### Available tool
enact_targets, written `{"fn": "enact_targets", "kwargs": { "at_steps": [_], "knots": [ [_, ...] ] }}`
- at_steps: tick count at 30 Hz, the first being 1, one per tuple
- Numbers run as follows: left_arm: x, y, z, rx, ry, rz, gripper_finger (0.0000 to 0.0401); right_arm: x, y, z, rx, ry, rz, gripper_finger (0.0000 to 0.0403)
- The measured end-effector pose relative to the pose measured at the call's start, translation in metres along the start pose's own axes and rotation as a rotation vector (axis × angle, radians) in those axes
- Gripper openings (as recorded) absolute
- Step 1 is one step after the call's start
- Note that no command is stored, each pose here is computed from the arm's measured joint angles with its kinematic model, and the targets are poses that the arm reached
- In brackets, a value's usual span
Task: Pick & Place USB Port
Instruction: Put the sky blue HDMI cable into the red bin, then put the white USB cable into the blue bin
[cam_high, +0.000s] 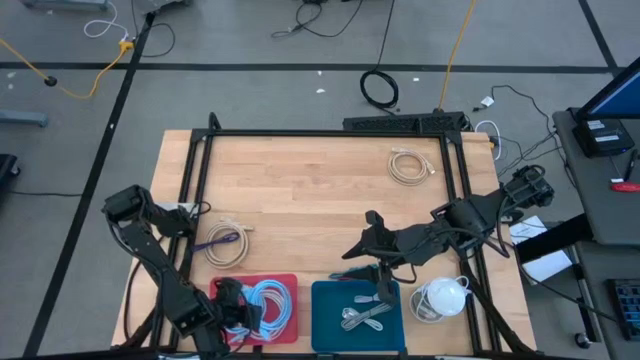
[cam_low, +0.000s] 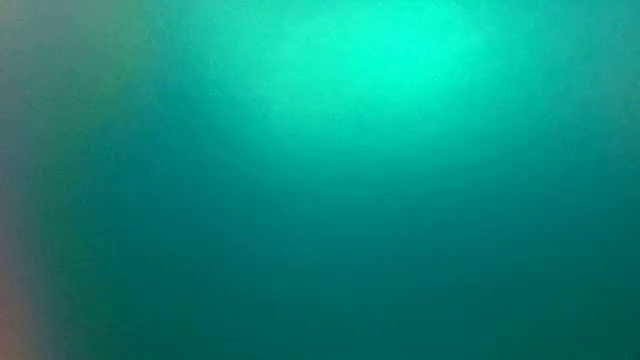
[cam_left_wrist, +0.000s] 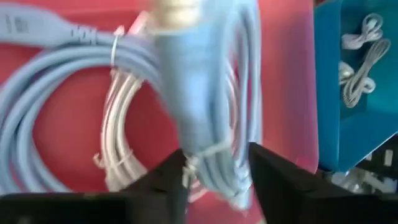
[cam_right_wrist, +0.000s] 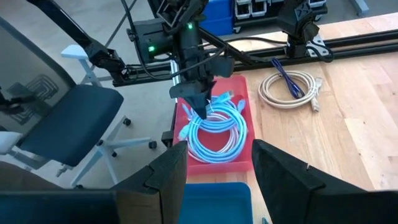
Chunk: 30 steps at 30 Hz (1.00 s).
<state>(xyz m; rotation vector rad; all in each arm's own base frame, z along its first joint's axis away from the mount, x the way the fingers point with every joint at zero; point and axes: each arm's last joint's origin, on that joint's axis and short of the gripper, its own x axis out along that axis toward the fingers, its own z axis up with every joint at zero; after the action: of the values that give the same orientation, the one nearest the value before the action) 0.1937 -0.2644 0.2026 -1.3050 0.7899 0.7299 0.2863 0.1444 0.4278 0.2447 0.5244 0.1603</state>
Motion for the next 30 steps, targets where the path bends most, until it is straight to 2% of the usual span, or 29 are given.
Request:
{"fn": "enact_targets", "kwargs": {
  "at_steps": [4,9,14,21,26,30],
  "knots": [
    [0.002,-0.002,0.002,-0.007,0.008,0.013,0.0238,0.0,0.0,0.0,-0.005,0.002,-0.002,0.0171],
    [0.001,-0.011,0.012,-0.023,-0.017,-0.018,0.0278,0.0,0.0,0.0,-0.014,0.0,-0.002,0.0171],
    [-0.02,-0.025,0.029,-0.031,-0.03,-0.113,0.0273,0.0,-0.001,0.0,-0.014,0.0,-0.002,0.0171],
    [-0.064,-0.042,0.063,-0.015,-0.1,-0.296,0.0256,0.0,-0.001,0.0,-0.014,0.0,-0.002,0.0171],
    [-0.083,-0.045,0.085,0.033,-0.117,-0.324,0.0253,0.0,-0.001,0.0,-0.006,0.001,0.001,0.0171],
    [-0.089,-0.042,0.105,0.07,-0.176,-0.269,0.0253,0.0,-0.001,-0.001,-0.009,0.012,-0.005,0.0171]
  ]
}}
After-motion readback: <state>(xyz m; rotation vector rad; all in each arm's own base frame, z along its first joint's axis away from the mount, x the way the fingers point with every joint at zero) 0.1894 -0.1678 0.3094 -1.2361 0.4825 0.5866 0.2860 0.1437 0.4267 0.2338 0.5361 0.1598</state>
